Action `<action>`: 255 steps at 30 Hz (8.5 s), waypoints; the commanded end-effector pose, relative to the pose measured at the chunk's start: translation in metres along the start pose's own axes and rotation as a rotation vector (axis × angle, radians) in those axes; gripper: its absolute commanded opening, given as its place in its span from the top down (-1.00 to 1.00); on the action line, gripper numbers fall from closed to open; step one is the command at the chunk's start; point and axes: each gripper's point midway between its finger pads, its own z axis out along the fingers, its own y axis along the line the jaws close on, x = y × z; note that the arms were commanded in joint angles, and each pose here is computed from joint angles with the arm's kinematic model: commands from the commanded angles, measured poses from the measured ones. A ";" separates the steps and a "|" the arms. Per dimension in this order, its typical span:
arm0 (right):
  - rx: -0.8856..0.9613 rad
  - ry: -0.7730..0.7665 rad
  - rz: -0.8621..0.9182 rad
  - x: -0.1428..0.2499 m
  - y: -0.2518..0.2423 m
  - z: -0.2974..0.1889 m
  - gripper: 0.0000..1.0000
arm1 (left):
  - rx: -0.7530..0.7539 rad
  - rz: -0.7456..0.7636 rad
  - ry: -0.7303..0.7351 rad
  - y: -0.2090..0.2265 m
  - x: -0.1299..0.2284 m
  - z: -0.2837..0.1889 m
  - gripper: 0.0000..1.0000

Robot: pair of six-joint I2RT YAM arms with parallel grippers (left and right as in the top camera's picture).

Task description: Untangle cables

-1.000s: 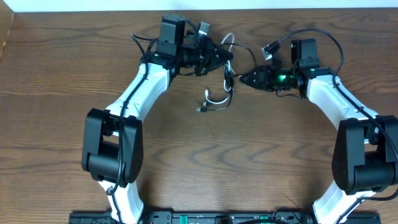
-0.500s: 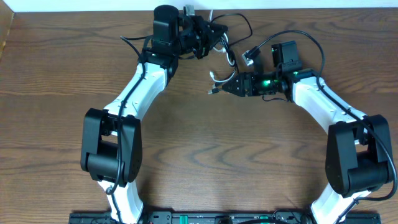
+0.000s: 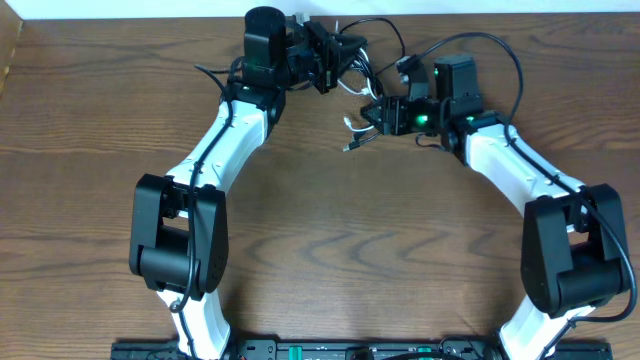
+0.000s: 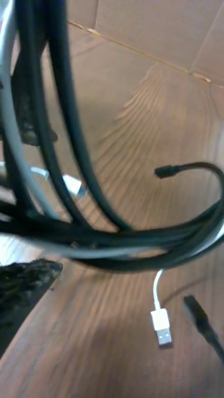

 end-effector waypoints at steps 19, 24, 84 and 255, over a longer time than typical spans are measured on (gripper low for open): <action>-0.005 0.063 0.213 0.011 -0.002 -0.015 0.98 | 0.021 0.234 0.019 -0.013 -0.002 -0.015 0.85; -0.103 0.019 0.179 -0.010 0.007 -0.050 0.98 | -0.008 0.426 0.110 0.000 0.006 -0.023 0.85; -0.424 -0.205 0.303 -0.099 0.058 -0.125 0.98 | -0.516 0.647 0.157 0.130 0.001 -0.050 0.85; 0.241 -0.083 0.470 0.030 0.031 0.048 -0.34 | -0.299 -0.685 -0.300 0.095 -0.044 -0.042 0.85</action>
